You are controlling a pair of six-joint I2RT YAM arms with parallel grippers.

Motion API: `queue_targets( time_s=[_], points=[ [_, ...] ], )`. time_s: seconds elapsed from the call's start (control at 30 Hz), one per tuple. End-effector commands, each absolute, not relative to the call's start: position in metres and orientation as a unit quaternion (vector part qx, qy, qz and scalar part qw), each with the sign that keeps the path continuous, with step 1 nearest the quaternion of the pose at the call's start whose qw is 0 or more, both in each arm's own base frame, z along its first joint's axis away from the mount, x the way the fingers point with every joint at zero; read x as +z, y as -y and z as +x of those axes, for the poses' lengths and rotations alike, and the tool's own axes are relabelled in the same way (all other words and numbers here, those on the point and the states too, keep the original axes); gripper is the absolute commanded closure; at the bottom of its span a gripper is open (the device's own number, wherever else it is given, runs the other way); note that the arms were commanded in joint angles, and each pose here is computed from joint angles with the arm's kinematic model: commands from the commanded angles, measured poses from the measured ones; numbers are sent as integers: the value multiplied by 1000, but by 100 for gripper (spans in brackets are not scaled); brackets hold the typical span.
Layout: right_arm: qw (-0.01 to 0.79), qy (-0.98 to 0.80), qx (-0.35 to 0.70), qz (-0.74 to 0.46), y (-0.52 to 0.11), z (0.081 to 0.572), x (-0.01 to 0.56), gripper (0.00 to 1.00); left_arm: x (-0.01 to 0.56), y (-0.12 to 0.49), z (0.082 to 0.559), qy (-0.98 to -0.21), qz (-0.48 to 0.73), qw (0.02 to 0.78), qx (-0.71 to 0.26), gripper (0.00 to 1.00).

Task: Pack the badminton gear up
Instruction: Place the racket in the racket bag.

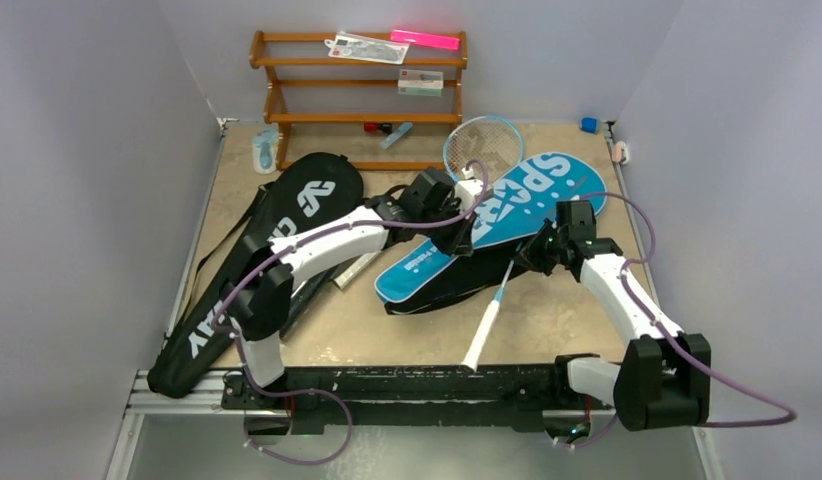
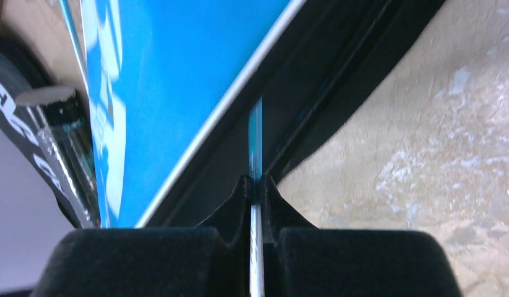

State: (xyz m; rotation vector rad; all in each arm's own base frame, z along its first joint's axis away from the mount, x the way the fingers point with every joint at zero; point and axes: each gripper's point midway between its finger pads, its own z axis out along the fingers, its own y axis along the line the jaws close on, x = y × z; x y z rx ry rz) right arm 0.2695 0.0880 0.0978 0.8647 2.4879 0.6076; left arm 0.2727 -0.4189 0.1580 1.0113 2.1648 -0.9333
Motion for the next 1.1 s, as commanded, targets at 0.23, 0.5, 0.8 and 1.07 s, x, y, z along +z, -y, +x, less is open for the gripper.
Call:
queue_targets(
  time_s=[0.23,0.5,0.8,1.07],
  points=[
    [329,-796,276,427,-81,338,106,100,224,428,203,-724,339,252,-545,100],
    [388,-762,263,447,-65,365,114,100,213,429,183,-720,341,220,-563,100],
    [367,-769,273,446,-73,373,107,89,140,410,201,-802,362,224,-420,100],
    [315,-787,283,449,-84,356,81,68,129,427,197,-792,356,209,-450,100]
  ],
)
